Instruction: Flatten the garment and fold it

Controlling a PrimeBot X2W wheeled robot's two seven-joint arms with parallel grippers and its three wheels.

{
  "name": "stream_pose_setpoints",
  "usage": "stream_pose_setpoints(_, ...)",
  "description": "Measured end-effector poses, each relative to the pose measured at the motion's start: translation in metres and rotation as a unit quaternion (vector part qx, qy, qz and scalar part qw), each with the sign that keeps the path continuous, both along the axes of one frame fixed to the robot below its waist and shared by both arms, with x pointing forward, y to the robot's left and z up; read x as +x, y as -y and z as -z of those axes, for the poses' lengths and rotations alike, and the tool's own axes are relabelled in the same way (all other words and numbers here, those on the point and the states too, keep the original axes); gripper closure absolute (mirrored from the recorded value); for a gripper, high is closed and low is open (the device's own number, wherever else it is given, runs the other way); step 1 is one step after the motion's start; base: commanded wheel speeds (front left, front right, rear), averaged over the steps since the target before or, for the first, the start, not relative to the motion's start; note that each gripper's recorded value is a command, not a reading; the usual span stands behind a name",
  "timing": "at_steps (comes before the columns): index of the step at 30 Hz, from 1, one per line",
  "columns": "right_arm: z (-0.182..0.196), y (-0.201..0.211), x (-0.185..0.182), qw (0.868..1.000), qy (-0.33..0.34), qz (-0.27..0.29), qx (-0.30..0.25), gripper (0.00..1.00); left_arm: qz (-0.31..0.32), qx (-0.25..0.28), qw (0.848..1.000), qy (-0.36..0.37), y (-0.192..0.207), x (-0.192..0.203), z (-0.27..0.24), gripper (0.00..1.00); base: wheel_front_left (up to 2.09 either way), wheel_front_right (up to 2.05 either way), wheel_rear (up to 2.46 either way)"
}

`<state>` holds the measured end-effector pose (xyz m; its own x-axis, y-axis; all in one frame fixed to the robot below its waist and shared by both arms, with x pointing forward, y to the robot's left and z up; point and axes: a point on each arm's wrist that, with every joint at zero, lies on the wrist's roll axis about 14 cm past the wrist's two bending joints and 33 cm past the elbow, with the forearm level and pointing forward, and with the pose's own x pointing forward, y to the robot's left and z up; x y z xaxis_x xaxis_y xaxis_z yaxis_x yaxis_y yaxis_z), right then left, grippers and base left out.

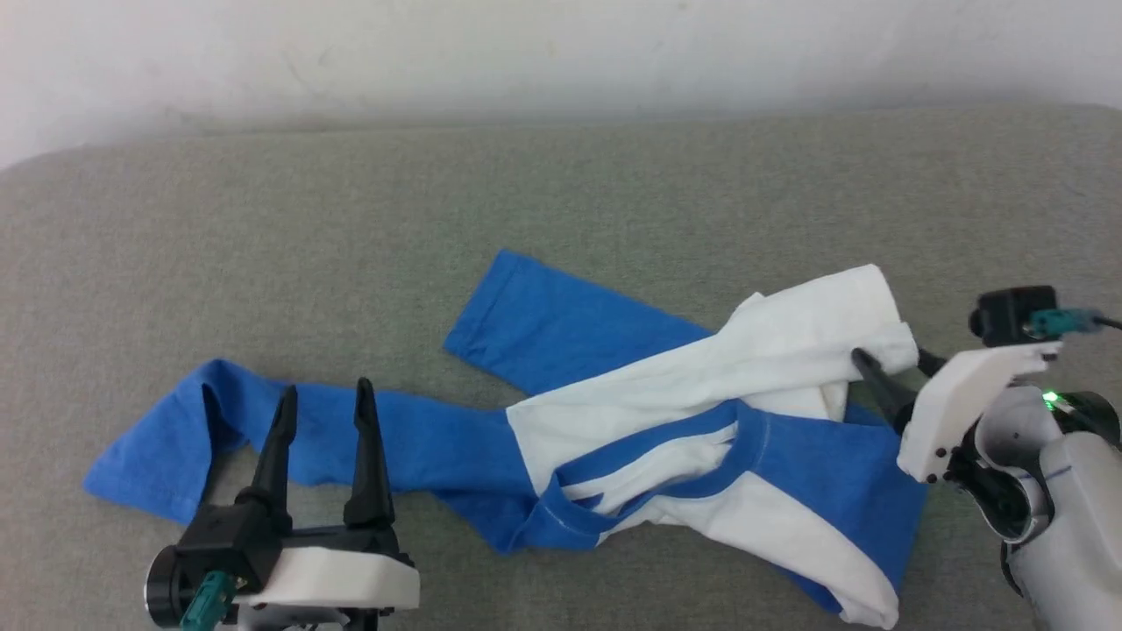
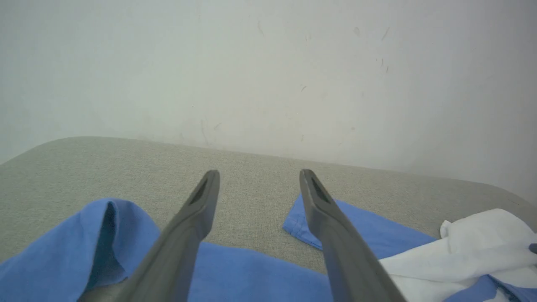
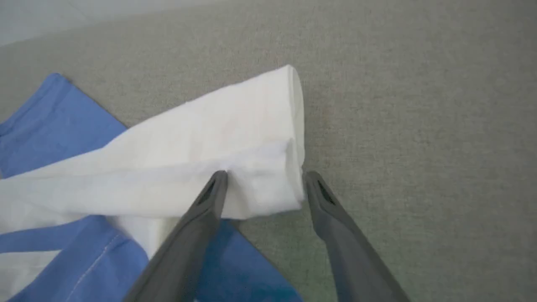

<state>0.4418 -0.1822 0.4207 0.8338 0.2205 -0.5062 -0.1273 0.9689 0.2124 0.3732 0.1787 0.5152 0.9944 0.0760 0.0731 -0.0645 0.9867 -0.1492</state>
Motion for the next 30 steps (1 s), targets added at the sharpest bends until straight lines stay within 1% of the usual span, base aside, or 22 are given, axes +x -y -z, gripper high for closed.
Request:
stream_pose_setpoints(1, 0.008, -0.005, 0.000, 1.000, -0.021, -0.010, 0.001, 0.00, -0.003, 0.000, 1.000, -0.003, -0.001, 0.000, 0.002, 0.00, 0.00, 0.00, 0.00)
stream_pose_setpoints(2, 0.012, -0.010, 0.001, 0.999, -0.034, -0.020, 0.003, 0.60, -0.004, -0.002, 1.000, -0.005, -0.002, 0.000, 0.004, 0.00, 0.00, 0.00, 0.00)
stream_pose_setpoints(3, 0.015, -0.014, 0.003, 0.999, -0.043, -0.029, 0.007, 1.00, -0.007, -0.005, 1.000, -0.006, -0.002, 0.000, 0.005, 0.00, 0.00, 0.00, 0.00)
stream_pose_setpoints(5, 0.011, -0.023, 0.012, 0.998, -0.036, -0.048, 0.007, 1.00, -0.014, -0.006, 1.000, -0.007, -0.006, 0.000, 0.006, 0.00, 0.00, 0.00, 0.00)
stream_pose_setpoints(7, -0.002, -0.030, 0.026, 0.998, -0.014, -0.067, 0.001, 1.00, -0.017, -0.007, 1.000, -0.011, -0.007, 0.000, 0.009, 0.00, 0.00, 0.00, 0.00)
stream_pose_setpoints(9, -0.024, -0.037, 0.045, 0.996, 0.028, -0.083, -0.007, 1.00, -0.019, -0.006, 1.000, -0.012, -0.007, 0.001, 0.010, 0.00, 0.00, 0.00, 0.00)
stream_pose_setpoints(11, -0.054, -0.045, 0.067, 0.992, 0.081, -0.097, -0.014, 1.00, -0.016, -0.008, 1.000, -0.011, -0.006, 0.003, 0.011, 0.00, 0.00, 0.00, 0.00)
stream_pose_setpoints(15, -0.119, -0.074, 0.108, 0.973, 0.185, -0.134, -0.023, 1.00, -0.008, -0.012, 1.000, -0.004, -0.001, 0.014, 0.009, 0.00, 0.00, 0.00, 0.00)
stream_pose_setpoints(18, -0.154, -0.099, 0.129, 0.957, 0.241, -0.161, -0.021, 1.00, -0.004, -0.017, 1.000, -0.001, 0.003, 0.022, 0.010, 0.00, 0.00, 0.00, 0.00)
stream_pose_setpoints(20, -0.164, -0.117, 0.139, 0.948, 0.263, -0.180, -0.021, 1.00, -0.005, -0.020, 1.000, -0.001, 0.003, 0.027, 0.011, 0.00, 0.00, 0.00, 0.00)
stream_pose_setpoints(21, -0.163, -0.126, 0.143, 0.945, 0.265, -0.190, -0.019, 1.00, -0.005, -0.020, 1.000, -0.001, 0.003, 0.029, 0.012, 0.00, 0.00, 0.00, 0.00)
stream_pose_setpoints(23, -0.147, -0.142, 0.147, 0.945, 0.251, -0.208, -0.021, 1.00, -0.009, -0.022, 1.000, -0.005, 0.001, 0.032, 0.016, 0.00, 0.00, 0.00, 0.00)
stream_pose_setpoints(29, -0.071, -0.158, 0.147, 0.958, 0.179, -0.224, -0.018, 1.00, -0.021, -0.020, 0.999, -0.021, -0.008, 0.037, 0.028, 0.00, 0.00, 0.00, 0.00)
stream_pose_setpoints(30, -0.061, -0.159, 0.145, 0.959, 0.169, -0.226, -0.017, 0.86, -0.025, -0.020, 0.999, -0.024, -0.010, 0.036, 0.030, 0.00, 0.00, 0.00, 0.00)
